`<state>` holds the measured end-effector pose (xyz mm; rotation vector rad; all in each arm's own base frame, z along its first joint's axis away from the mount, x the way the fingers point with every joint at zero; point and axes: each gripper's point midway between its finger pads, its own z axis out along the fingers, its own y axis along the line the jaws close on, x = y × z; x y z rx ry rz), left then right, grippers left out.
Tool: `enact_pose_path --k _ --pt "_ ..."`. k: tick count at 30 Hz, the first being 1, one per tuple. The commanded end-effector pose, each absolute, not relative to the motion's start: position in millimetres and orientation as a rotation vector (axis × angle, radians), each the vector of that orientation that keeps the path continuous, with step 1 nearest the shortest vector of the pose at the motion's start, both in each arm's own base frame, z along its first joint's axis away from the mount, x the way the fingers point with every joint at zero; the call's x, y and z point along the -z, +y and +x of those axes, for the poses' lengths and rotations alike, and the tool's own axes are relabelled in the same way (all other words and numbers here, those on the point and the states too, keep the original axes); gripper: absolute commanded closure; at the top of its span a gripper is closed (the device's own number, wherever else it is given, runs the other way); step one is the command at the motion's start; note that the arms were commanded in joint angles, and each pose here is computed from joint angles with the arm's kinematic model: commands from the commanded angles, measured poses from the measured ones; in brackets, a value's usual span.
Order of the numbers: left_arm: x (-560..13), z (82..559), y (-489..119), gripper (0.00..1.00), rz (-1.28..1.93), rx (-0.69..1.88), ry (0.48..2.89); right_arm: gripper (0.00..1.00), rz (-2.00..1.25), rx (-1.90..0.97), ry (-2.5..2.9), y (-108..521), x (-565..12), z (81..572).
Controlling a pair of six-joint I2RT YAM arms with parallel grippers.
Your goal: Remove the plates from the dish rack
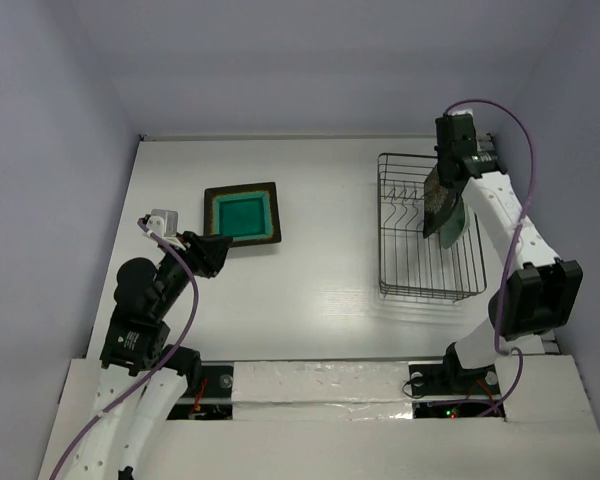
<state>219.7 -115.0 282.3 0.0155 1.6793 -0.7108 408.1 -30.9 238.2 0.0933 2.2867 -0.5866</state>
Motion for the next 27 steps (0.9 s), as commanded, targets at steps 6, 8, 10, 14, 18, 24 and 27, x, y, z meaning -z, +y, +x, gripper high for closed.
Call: enact_pose_path --k 6,8,10,14,18,24,27 --pt "-292.8 219.9 -118.0 0.72 0.032 0.727 1.639 1.00 0.313 0.428 1.845 -35.2 -394.3 391.6" --pt "-292.5 220.1 -118.1 0.72 0.032 0.727 1.641 1.00 0.315 0.343 1.823 -23.7 -401.4 390.3" --pt "-292.2 220.8 -118.3 0.72 0.031 0.727 1.644 1.00 0.279 0.195 1.760 -2.9 -420.3 389.0" --pt "-292.2 220.5 -118.2 0.72 0.030 0.728 1.644 1.00 0.226 -0.166 1.664 58.8 -436.0 392.3" --pt "-291.1 221.1 -117.9 0.72 0.027 0.725 1.647 1.00 0.169 -0.479 1.648 136.2 -413.0 403.9" --pt "-290.7 221.7 -116.9 0.72 0.023 0.719 1.648 1.00 0.099 -1.054 1.536 264.9 -411.6 408.1" --pt "-291.4 221.6 -116.9 0.72 0.024 0.719 1.646 1.00 0.118 -1.214 1.532 309.3 -394.8 421.2"
